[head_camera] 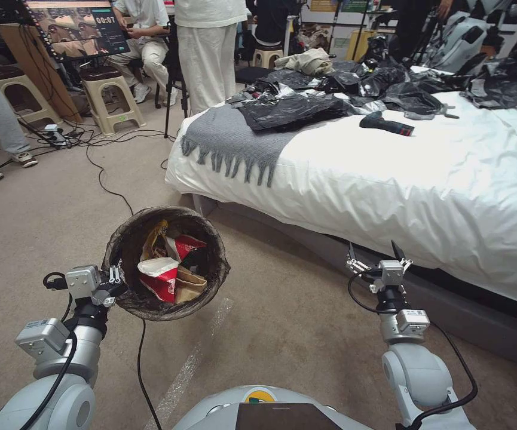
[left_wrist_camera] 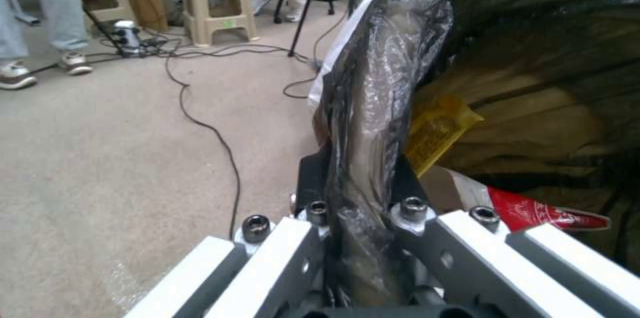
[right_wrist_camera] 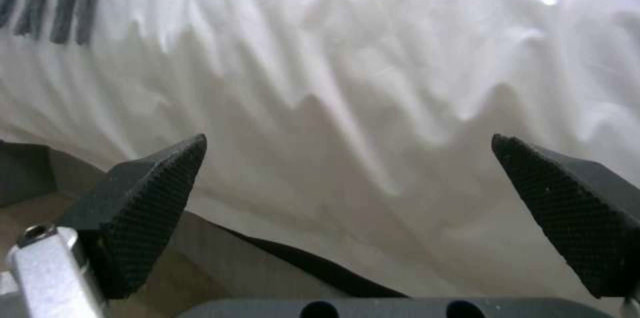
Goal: Pick up the trash bin, then pick up the garbage from the floor and place it into the trash bin.
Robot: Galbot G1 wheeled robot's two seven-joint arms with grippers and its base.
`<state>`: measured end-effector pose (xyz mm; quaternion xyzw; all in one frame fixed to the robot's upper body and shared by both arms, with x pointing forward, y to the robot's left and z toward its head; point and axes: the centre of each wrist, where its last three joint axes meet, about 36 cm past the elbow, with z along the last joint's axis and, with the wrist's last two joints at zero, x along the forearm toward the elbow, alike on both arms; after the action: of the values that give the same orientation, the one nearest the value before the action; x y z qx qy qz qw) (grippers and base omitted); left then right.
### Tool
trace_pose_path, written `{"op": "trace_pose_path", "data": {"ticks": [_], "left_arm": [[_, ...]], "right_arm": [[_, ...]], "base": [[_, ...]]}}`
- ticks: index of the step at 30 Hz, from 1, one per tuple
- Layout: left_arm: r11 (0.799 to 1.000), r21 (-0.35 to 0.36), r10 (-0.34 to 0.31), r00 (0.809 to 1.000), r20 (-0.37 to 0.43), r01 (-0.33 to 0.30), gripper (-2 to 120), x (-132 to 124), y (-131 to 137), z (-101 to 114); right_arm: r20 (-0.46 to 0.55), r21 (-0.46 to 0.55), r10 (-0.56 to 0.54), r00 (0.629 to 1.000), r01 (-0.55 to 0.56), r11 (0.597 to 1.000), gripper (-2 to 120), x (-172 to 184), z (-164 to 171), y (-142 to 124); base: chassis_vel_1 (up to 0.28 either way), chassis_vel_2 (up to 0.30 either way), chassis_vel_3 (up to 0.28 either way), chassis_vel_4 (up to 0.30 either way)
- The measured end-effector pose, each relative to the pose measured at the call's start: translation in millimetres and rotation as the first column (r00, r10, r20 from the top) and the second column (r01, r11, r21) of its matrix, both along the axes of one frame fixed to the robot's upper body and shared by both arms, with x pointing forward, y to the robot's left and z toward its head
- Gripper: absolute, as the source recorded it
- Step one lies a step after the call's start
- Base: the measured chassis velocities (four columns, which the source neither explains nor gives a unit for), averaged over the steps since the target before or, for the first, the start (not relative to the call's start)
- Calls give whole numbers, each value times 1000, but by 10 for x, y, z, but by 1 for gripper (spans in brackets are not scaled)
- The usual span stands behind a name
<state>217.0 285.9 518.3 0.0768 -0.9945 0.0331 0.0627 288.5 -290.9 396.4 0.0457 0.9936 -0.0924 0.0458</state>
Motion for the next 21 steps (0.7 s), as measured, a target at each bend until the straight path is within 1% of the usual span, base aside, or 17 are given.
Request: {"op": "trace_pose_path", "data": {"ticks": [21], "left_arm": [[1000,-1,5,1000,13,-5,0,4,12,-8]], "right_arm": [[-7,0,9,1000,-9,1000,100,15,-21,37]], "base": [[38,34,34,40]]}}
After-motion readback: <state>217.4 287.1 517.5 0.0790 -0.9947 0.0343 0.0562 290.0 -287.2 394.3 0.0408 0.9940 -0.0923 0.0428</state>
